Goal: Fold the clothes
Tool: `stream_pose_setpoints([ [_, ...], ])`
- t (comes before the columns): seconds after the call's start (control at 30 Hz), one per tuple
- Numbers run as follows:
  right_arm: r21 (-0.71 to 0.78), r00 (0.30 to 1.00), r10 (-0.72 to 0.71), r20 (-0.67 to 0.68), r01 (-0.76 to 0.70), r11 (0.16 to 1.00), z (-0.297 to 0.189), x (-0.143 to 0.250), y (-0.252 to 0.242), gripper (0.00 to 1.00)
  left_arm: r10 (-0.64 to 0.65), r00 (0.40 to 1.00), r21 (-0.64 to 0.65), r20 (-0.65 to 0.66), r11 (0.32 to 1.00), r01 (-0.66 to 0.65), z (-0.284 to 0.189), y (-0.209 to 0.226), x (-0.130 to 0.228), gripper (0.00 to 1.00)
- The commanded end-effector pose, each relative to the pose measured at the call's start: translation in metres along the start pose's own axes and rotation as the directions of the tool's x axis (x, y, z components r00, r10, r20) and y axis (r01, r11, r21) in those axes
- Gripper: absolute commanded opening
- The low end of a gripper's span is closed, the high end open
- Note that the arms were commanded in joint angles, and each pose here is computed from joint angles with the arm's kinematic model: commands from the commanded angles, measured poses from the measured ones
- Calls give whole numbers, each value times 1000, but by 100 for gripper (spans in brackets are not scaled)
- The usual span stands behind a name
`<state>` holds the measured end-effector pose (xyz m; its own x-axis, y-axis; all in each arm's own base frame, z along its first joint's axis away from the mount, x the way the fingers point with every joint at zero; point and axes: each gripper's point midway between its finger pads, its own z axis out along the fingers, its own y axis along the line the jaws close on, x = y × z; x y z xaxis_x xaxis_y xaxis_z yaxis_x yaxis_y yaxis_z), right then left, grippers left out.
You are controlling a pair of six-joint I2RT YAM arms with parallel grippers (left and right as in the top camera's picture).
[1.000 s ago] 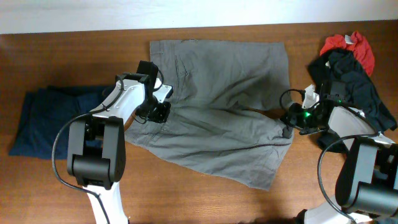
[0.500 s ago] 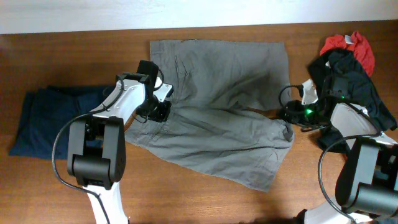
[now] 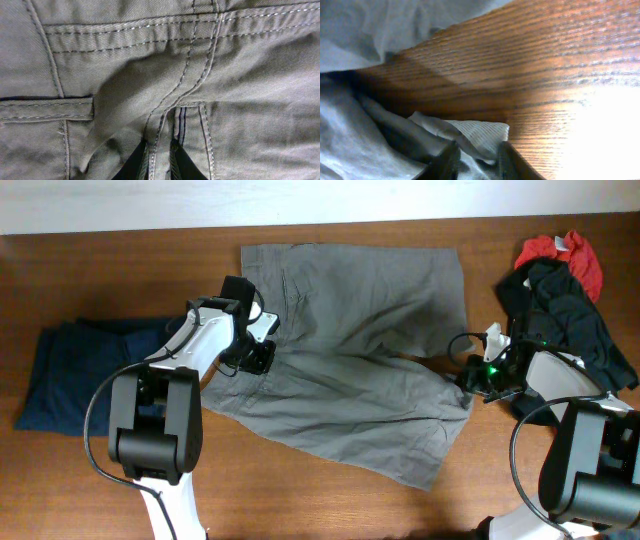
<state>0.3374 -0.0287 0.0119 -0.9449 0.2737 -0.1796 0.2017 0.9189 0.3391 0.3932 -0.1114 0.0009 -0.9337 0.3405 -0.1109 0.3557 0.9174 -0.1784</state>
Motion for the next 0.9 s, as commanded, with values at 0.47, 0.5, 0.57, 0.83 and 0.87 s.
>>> stream_pose_setpoints([
  [0.47, -601, 983, 182, -31, -164, 782, -53, -10, 64, 4, 5, 999, -4, -47, 1000, -5, 13, 4, 14, 16],
  [0.5, -598, 982, 189, -20, -164, 785, -54, -12, 59, 4, 5, 999, -4, -48, 1000, -5, 13, 4, 14, 16],
  [0.57, -638, 988, 148, 47, -84, 766, -63, -16, 55, 4, 5, 999, -4, -48, 1000, -5, 13, 4, 14, 16],
  [0.83, -678, 963, 184, 196, -3, 735, -92, -27, 18, 4, 5, 999, -5, -46, 1000, -6, 14, 4, 13, 16],
  [0.87, -675, 961, 202, 191, -21, 738, -92, -26, 13, 4, 6, 999, -5, -46, 1000, -6, 14, 4, 13, 16],
])
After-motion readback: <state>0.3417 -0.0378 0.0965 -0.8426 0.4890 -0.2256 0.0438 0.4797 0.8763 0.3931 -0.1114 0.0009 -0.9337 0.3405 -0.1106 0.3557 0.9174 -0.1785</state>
